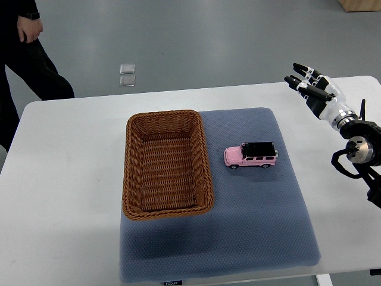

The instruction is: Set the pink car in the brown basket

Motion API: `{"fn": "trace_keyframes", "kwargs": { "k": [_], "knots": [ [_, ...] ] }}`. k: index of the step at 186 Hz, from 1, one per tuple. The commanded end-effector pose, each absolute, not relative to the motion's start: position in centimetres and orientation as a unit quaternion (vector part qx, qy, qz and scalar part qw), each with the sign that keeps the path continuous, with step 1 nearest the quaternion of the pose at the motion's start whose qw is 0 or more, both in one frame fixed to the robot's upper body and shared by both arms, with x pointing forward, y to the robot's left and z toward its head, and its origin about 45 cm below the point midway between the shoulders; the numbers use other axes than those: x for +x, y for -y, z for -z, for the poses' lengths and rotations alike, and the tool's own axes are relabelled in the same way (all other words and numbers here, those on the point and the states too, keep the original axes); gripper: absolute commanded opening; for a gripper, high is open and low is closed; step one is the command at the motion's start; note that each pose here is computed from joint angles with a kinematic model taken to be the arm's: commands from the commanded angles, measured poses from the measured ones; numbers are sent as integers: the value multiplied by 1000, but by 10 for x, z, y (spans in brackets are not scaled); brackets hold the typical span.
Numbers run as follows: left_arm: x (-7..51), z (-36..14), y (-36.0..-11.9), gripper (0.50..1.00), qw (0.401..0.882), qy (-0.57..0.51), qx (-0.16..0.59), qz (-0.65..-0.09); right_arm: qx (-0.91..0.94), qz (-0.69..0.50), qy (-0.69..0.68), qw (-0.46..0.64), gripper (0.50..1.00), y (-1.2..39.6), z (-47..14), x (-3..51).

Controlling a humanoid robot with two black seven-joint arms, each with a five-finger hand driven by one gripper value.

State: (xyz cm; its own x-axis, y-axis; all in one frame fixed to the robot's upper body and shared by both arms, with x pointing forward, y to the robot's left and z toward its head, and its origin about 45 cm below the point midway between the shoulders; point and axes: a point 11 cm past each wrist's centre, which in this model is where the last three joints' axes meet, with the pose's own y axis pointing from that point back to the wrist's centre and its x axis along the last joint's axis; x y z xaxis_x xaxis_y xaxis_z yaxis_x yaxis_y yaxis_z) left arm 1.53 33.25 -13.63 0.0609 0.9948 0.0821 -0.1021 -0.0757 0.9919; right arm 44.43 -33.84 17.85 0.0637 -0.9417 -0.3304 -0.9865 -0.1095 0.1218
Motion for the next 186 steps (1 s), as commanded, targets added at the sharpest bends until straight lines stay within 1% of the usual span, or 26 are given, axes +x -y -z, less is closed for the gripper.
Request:
{"fn": "trace_keyframes", "kwargs": {
  "k": [1,186],
  "knots": [
    [15,136,-332,1000,520,-438,510,-527,-725,-168,-664,69,911,337,-178,444],
    [20,136,-332,1000,523,-435,509,-528,-731,-163,-659,71,911,337,-183,446]
  ]
}}
